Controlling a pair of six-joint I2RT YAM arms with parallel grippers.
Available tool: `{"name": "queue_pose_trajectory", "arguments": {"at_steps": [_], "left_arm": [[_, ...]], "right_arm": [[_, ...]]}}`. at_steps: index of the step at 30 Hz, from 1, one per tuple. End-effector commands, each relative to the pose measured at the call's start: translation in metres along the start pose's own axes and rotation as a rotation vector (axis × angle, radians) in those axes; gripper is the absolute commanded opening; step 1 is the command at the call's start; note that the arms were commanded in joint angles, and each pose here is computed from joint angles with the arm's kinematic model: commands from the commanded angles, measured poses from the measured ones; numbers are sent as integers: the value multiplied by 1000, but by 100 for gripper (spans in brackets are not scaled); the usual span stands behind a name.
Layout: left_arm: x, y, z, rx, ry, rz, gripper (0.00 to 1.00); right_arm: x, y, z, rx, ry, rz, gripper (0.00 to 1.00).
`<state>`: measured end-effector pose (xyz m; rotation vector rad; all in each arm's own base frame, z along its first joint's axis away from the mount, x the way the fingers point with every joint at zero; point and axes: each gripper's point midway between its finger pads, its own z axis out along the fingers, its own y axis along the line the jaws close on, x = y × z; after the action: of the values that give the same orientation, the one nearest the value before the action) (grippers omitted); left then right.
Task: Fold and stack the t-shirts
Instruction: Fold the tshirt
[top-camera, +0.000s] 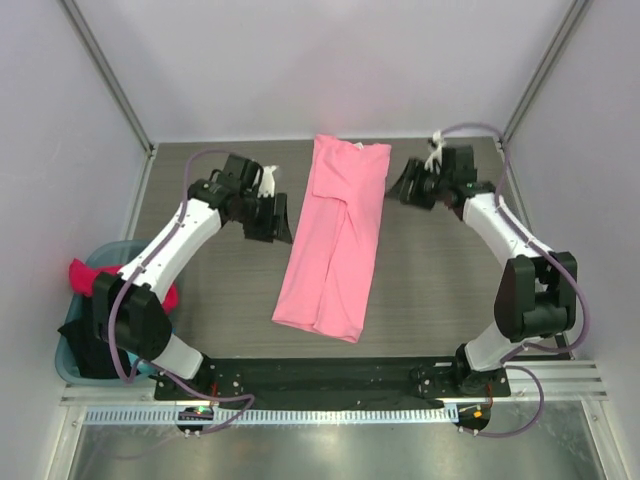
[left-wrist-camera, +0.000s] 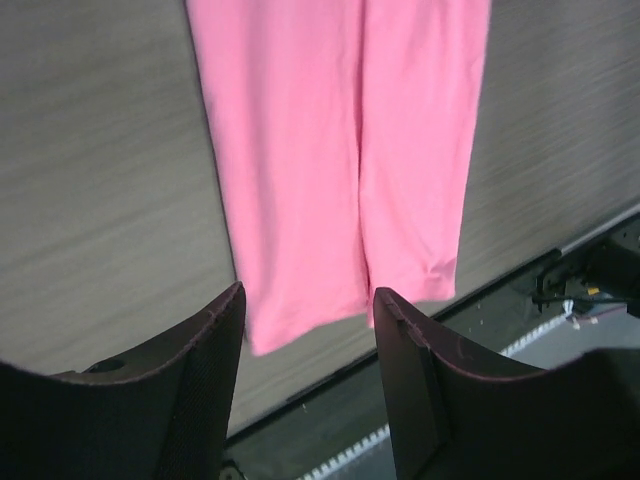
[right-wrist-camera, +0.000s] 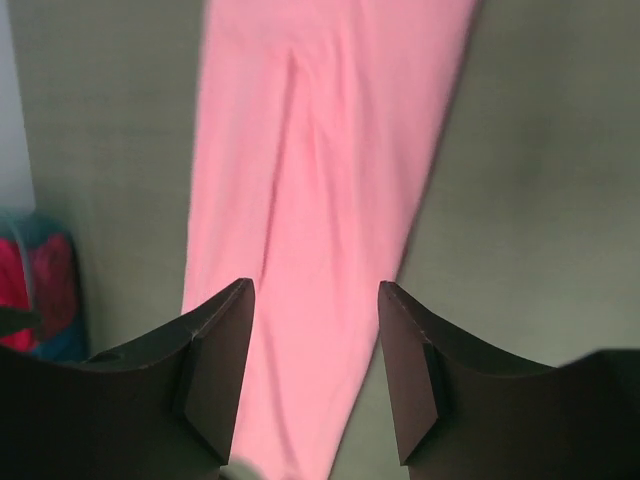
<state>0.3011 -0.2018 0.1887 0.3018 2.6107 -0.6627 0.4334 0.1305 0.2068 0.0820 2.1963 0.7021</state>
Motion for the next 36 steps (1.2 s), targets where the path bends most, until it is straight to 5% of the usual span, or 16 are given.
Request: {"name": "queue_pose_trajectory", "arguments": {"at_steps": [1,3,10,17,36], "left_arm": [[28,-14,-3,109,34,-139,55],[44,-9,3,118,68,-175,55],[120,21,38,96,246,-329,57],[142,45,60,27,312,-391,53],[180,63,88,-31,418,-521,50]], "right_arm": [[94,14,-16,-89,291,366,58],[137,17,-25,-110,372,463,57],[249,70,-72,-159,670,410,55],[322,34,-100,70,839,477,48],[364,30,-92,134,932,512,49]]}}
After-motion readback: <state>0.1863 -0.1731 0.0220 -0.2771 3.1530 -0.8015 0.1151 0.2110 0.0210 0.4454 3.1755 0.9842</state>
